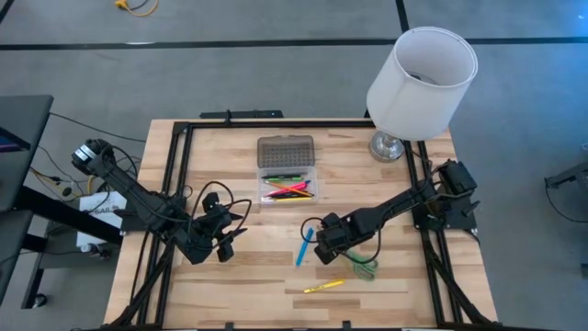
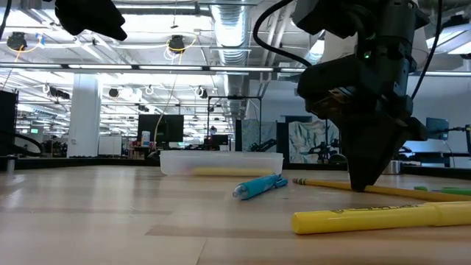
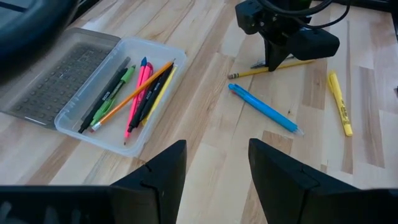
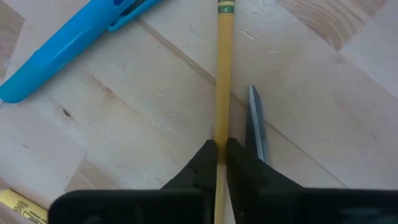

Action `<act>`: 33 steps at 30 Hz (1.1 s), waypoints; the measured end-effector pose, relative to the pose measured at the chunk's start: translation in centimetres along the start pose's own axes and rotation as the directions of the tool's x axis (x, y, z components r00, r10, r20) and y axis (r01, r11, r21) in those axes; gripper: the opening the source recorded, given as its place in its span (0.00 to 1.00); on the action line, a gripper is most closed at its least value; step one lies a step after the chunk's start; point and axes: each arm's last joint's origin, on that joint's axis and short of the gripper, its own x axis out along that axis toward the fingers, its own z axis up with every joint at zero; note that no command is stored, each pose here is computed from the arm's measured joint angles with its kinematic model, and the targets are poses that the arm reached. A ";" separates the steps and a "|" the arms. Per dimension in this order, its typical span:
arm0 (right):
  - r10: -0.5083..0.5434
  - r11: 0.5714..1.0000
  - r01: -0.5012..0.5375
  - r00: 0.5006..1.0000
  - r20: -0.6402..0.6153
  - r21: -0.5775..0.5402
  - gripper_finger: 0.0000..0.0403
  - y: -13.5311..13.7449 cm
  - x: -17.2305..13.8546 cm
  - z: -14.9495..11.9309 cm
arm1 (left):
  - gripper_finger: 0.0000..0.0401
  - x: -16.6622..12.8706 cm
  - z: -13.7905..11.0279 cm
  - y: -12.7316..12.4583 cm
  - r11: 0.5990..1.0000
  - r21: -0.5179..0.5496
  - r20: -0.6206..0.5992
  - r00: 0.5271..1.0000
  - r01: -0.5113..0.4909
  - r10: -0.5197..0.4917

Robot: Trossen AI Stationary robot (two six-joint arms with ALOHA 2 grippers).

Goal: Pick & place school supplies into a supply box
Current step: Put the yellow pencil into the supply box

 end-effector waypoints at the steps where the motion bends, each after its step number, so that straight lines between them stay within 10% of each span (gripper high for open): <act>1: -0.002 1.000 0.002 1.000 0.000 -0.001 0.03 0.0 0.0 0.0 | 0.42 0.0 0.0 0.0 1.000 0.000 0.000 1.000 0.000 0.000; 33: -0.008 1.000 0.008 1.000 0.007 -0.019 0.00 0.0 -0.1 0.0 | 0.42 0.0 -0.1 0.1 1.000 0.012 -0.009 1.000 -0.009 0.009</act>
